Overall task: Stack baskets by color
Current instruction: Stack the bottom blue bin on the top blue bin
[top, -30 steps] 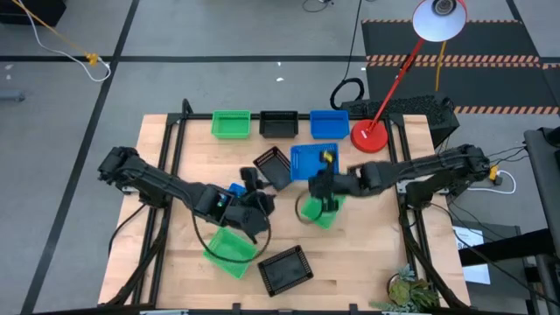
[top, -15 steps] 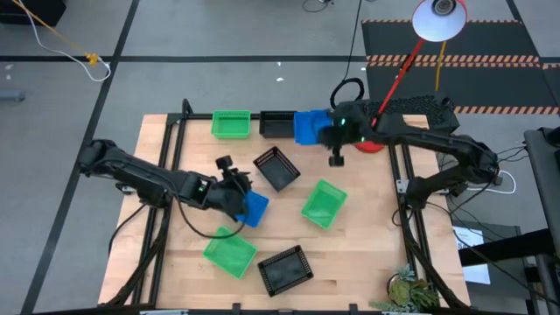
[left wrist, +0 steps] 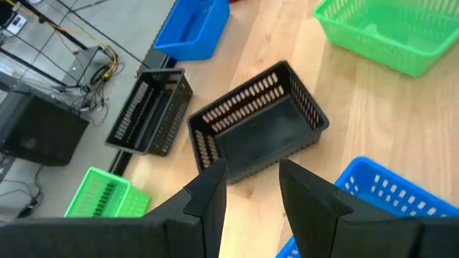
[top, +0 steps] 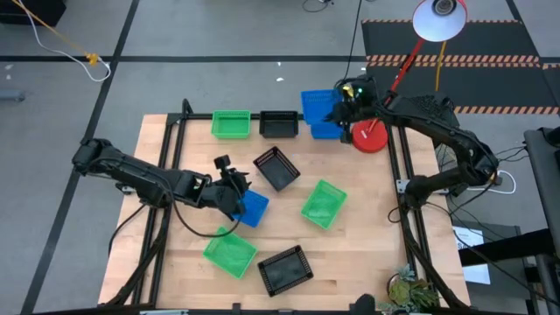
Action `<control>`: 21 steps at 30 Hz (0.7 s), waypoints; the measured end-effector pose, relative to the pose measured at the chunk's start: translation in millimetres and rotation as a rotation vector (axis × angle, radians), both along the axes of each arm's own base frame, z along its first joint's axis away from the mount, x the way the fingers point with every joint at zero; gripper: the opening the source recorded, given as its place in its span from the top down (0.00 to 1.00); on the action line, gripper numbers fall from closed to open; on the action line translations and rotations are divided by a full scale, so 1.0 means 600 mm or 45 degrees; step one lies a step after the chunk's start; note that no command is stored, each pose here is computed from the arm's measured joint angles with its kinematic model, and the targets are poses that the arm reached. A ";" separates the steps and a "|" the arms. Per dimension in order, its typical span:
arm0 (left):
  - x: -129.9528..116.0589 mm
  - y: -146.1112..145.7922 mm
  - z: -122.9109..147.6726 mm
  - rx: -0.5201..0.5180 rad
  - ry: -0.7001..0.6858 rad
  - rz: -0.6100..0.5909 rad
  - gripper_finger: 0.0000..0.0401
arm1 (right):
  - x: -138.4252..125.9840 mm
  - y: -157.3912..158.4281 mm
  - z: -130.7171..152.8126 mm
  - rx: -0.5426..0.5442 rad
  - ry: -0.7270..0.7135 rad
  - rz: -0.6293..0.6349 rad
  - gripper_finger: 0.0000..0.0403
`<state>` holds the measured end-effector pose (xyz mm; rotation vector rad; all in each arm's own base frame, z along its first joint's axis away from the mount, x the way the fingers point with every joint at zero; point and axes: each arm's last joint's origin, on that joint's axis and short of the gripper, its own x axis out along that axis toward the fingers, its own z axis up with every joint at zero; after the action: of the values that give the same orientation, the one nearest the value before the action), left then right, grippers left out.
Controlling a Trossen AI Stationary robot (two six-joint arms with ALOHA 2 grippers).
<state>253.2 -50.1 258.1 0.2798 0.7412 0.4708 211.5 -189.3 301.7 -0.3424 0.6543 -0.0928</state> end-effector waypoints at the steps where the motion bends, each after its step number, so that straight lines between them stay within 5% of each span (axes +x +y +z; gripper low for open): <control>1: 0.000 0.000 0.000 0.005 0.003 -0.006 0.67 | -0.004 -0.005 0.001 -0.004 -0.010 0.005 0.99; 21: 0.014 0.014 0.009 0.042 -0.034 -0.063 0.67 | -0.047 -0.047 -0.118 0.069 -0.073 -0.031 0.99</control>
<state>261.8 -41.6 263.3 0.3210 0.6993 0.4395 183.2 -217.7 231.0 -0.2782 0.6032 -0.1077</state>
